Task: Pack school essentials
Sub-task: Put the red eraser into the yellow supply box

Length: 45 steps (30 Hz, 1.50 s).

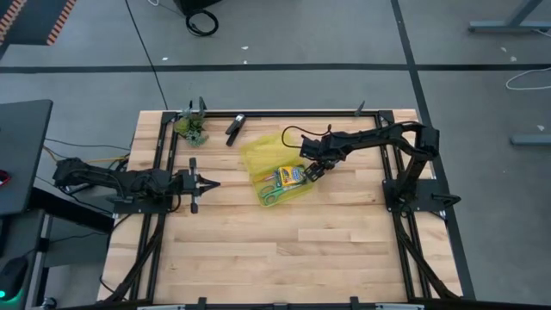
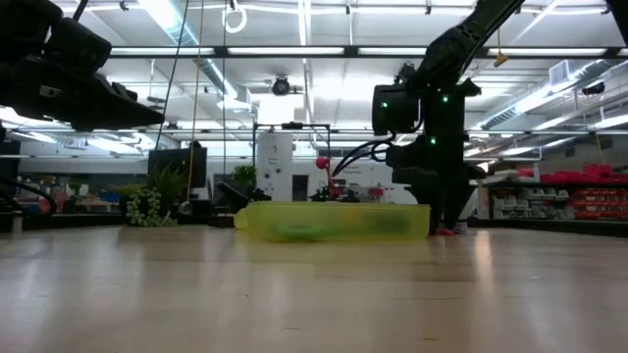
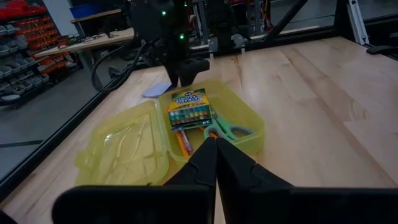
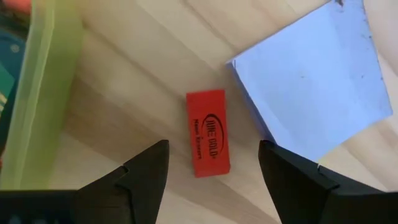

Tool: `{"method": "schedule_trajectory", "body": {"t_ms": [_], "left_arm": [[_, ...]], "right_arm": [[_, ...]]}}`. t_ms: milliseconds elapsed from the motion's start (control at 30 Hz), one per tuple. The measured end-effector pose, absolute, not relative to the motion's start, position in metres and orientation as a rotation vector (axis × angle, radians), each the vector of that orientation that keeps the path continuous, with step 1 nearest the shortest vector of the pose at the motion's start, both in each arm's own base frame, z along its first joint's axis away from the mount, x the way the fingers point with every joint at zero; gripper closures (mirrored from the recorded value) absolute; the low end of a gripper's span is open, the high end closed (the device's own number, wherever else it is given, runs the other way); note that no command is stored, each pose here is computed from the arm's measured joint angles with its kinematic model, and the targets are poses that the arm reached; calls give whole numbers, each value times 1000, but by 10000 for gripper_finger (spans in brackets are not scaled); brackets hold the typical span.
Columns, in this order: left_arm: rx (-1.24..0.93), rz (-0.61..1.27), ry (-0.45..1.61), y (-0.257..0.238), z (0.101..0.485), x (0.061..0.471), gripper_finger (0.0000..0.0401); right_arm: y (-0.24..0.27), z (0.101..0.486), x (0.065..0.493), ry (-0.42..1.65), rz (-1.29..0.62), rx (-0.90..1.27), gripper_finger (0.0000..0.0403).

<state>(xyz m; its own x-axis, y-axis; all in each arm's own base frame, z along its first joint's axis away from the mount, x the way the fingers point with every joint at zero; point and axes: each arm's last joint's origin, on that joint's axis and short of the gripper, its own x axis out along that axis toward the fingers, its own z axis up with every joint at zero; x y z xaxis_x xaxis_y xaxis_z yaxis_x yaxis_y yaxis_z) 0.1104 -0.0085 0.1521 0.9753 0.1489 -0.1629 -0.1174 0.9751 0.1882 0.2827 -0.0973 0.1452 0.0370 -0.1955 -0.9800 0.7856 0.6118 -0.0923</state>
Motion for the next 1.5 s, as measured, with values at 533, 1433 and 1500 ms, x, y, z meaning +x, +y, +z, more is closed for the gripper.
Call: {"method": "schedule_trajectory", "body": {"t_ms": [533,1433,1500], "left_arm": [[173,135,177,-8,152,110,386],[171,135,179,-8,152,110,379],[170,135,179,-8,152,110,380]], "right_arm": [[-95,133,278,1296,-771,625,244],[-89,160,299,1293,-763,571,325],[-88,162,300,1304,-763,564,326]]}}
